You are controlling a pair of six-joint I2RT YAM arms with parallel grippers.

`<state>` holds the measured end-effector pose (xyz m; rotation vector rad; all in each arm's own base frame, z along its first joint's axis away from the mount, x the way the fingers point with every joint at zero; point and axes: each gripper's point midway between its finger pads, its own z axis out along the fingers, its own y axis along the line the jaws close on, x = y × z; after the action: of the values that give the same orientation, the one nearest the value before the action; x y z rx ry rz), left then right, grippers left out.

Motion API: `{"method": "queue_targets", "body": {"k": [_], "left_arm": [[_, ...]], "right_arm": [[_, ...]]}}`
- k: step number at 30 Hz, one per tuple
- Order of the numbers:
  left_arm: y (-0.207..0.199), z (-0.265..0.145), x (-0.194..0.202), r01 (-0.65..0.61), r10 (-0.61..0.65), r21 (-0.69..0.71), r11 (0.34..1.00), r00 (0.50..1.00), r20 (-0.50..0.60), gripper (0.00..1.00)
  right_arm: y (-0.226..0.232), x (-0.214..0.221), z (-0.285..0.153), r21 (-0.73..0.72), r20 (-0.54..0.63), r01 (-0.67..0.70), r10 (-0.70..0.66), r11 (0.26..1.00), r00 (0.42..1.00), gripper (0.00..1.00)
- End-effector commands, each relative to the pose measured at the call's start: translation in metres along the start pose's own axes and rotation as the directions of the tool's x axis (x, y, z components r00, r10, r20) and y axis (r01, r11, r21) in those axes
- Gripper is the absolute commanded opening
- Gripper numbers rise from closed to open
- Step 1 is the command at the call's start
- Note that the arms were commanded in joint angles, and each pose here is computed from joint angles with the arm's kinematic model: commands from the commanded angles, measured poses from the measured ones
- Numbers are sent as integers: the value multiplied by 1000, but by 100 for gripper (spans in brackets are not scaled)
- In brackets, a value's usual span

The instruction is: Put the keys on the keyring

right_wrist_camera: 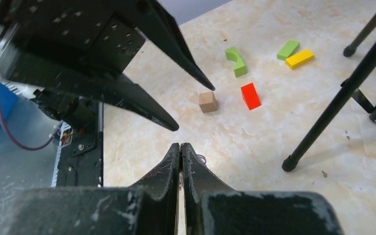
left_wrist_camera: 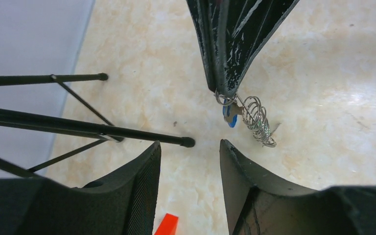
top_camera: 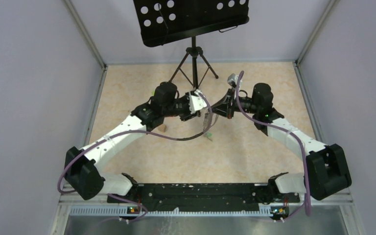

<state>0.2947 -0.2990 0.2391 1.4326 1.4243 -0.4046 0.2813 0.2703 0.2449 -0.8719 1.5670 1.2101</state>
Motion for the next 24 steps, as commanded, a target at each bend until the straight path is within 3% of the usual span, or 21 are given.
{"method": "queue_targets", "body": {"k": [1,11,24], "left_arm": [[-12,-14,-25,78,-102,163,984,984,145,52],[-44,-14,-47,90,-243,435,896,919,310,50],[-52,-3,-37,106,-278,473,875,909,310,42]], "right_arm": [[22,-19,-6,-108,59,152,-146,982,987,0],[35,-12,-8,-206,50,185,-179,961,983,0],[37,-11,-8,-219,51,177,-169,960,984,0]]}}
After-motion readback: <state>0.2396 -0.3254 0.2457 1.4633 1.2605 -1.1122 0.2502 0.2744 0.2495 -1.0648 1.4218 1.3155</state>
